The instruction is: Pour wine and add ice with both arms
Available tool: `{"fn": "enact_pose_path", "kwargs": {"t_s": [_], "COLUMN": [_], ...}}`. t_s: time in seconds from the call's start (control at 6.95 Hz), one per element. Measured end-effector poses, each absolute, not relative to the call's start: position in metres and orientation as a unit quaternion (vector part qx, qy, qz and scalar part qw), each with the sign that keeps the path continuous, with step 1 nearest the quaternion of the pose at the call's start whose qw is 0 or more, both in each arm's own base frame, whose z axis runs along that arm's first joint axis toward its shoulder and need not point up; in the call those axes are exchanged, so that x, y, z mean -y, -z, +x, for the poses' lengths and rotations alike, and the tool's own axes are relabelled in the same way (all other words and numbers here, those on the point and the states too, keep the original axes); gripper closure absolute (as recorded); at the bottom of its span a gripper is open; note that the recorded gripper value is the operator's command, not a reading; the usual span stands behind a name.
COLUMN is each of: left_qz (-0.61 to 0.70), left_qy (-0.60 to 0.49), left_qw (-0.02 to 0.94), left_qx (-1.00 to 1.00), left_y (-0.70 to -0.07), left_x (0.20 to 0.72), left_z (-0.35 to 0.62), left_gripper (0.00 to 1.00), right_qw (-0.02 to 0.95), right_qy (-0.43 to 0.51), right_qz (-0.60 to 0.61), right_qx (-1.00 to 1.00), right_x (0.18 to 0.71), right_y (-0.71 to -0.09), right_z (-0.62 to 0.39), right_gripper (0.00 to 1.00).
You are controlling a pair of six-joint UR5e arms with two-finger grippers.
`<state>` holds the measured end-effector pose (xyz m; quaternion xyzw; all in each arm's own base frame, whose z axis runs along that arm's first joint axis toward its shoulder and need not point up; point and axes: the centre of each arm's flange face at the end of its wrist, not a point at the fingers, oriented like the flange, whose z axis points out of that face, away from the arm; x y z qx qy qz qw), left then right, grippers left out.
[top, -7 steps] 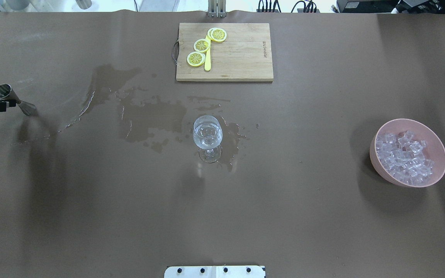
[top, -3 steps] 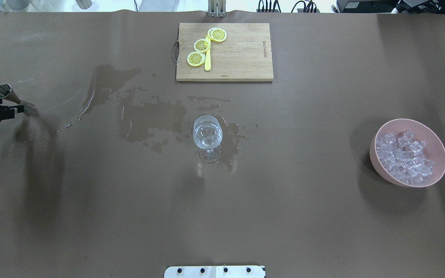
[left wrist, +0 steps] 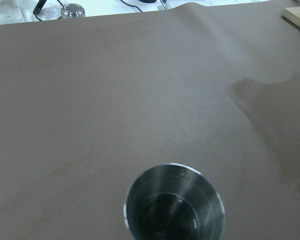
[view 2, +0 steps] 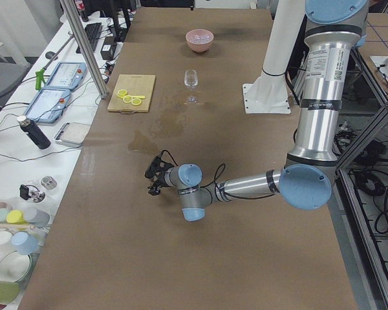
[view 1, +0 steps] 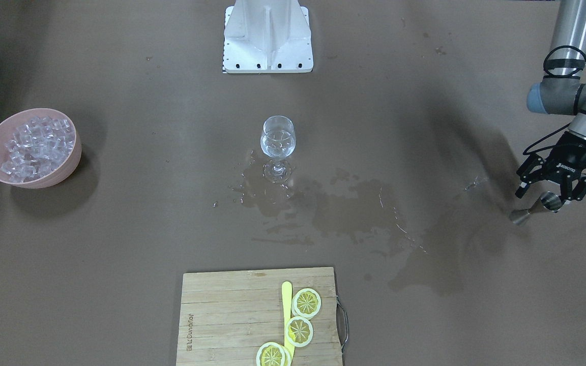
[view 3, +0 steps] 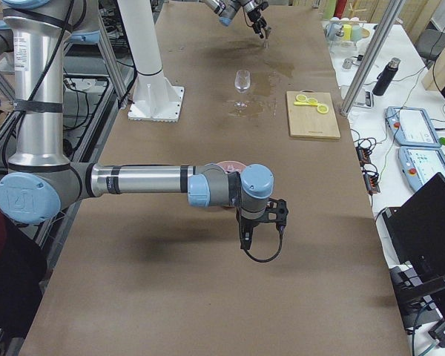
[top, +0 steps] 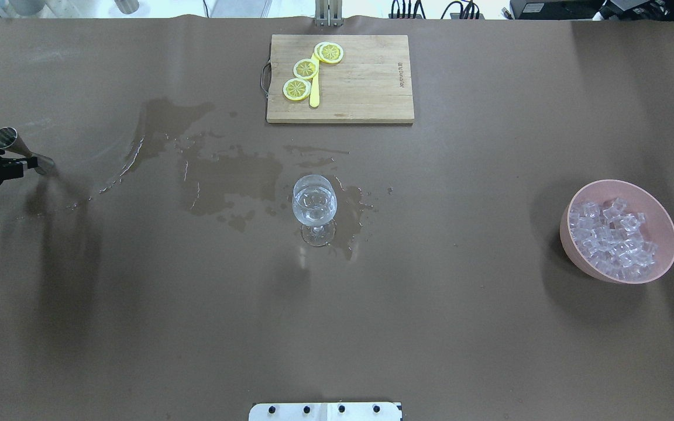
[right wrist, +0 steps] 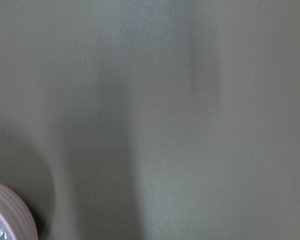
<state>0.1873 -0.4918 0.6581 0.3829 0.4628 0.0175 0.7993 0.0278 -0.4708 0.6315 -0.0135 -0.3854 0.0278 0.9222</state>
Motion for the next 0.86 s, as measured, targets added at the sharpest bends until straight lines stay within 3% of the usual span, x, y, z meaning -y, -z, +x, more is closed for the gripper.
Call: {"fn": "enact_pose_path", "kwargs": {"t_s": [0.58, 0.86], "left_qz": [0.391, 0.393], "left_qy": [-0.007, -0.004], "left_qw": [0.802, 0.803], "left_qx": [-0.451, -0.449], "left_y": [-0.66, -0.661], "left_x": [0.501, 0.504], "left_z": [0.192, 0.193], "left_gripper": [0.04, 0.1], "right_qw": [0.922, 0.923], "right_qy": [-0.028, -0.028], "right_qz": [-0.014, -0.014], "right_qx": [0.385, 0.384], "right_x": [0.472, 0.472], "right_y": [-0.631, -0.631], "right_z": [0.028, 0.027], "right_gripper": [0.0, 0.0]}}
